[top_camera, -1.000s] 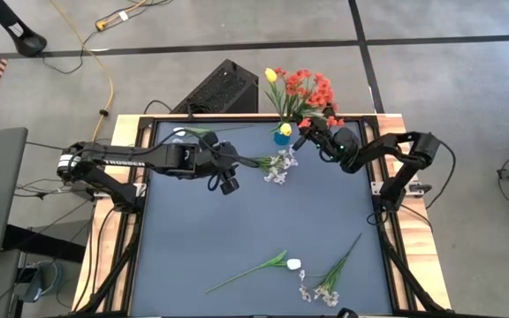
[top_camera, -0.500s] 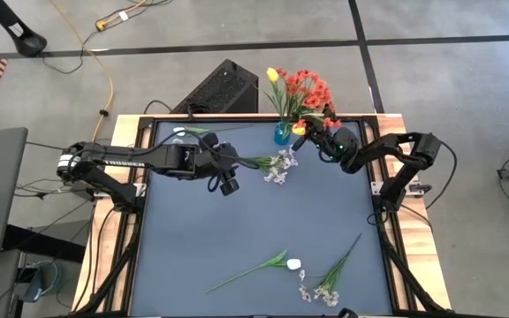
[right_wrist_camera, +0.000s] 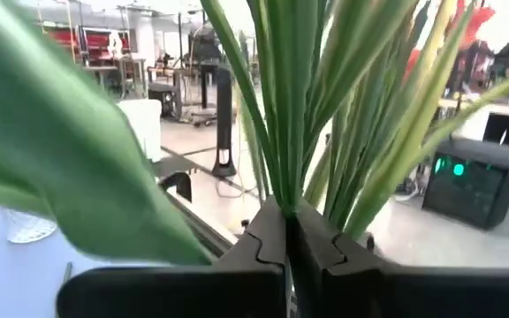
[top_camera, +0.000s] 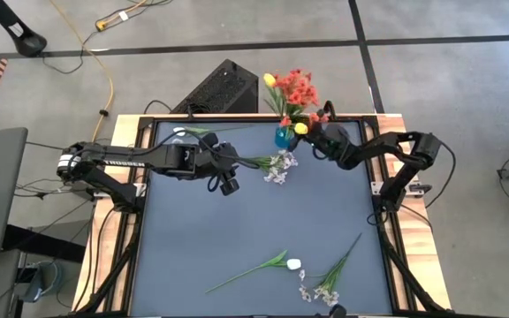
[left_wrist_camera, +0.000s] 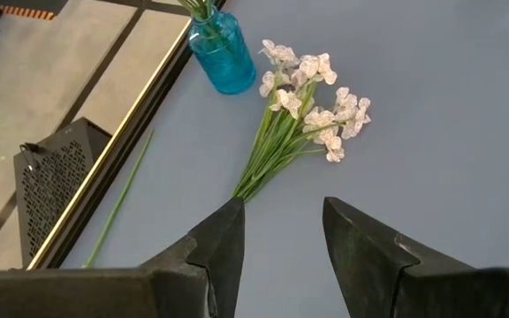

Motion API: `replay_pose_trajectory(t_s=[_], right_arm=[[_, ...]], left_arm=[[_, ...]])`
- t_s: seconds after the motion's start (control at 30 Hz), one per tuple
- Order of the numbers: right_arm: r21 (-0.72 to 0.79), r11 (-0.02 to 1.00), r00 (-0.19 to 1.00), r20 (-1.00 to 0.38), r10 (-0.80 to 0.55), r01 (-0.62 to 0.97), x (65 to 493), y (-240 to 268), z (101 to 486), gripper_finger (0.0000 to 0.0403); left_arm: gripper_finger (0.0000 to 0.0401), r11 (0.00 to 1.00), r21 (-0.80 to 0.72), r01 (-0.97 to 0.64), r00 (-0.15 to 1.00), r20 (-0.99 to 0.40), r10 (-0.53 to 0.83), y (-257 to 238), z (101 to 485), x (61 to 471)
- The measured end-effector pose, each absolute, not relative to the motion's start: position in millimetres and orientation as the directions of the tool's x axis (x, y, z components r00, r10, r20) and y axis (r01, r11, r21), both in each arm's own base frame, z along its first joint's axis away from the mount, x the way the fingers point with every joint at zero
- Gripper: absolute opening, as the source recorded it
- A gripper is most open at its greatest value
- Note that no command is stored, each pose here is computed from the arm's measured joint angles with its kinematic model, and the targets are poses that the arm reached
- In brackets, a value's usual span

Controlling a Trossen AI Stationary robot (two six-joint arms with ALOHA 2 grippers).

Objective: Sort flowers into vase by color
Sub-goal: Put the orange flowers into the blue vase

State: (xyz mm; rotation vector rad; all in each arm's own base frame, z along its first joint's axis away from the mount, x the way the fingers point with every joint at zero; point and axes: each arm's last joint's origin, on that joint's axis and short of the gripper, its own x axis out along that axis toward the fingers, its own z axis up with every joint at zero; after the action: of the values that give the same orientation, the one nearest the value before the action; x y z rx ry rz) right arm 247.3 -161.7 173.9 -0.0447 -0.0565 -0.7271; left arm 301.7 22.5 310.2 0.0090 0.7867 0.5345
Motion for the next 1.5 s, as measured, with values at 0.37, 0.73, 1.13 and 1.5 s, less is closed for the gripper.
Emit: replay_pose_trajectory(t_s=[0.37, 0.73, 1.13, 1.5], right_arm=[[-0.008, 0.752, 0.75, -0.058, -0.658, 0.659, 249.3, -160.8, 162.5, 0.0024], [0.014, 0.751, 0.75, -0.071, -0.658, 0.66, 249.1, -160.7, 161.2, 0.0095], [0.01, 0.758, 0.753, -0.118, -0.647, 0.652, 244.7, -157.2, 169.7, 0.0165], [0.009, 0.797, 0.78, -0.214, -0.589, 0.604, 229.7, -149.1, 189.1, 0.0171]], left_arm=[[0.0144, 0.866, 0.196, -0.46, 0.583, -0.668, 0.462, 22.6, 310.4, 302.1], [0.0144, 0.865, 0.194, -0.463, 0.583, -0.668, 0.462, 22.6, 310.4, 302.0], [0.0144, 0.867, 0.194, -0.458, 0.602, -0.65, 0.464, 22.7, 312.3, 304.0], [0.0144, 0.87, 0.207, -0.447, 0.602, -0.65, 0.464, 22.7, 312.2, 304.0]])
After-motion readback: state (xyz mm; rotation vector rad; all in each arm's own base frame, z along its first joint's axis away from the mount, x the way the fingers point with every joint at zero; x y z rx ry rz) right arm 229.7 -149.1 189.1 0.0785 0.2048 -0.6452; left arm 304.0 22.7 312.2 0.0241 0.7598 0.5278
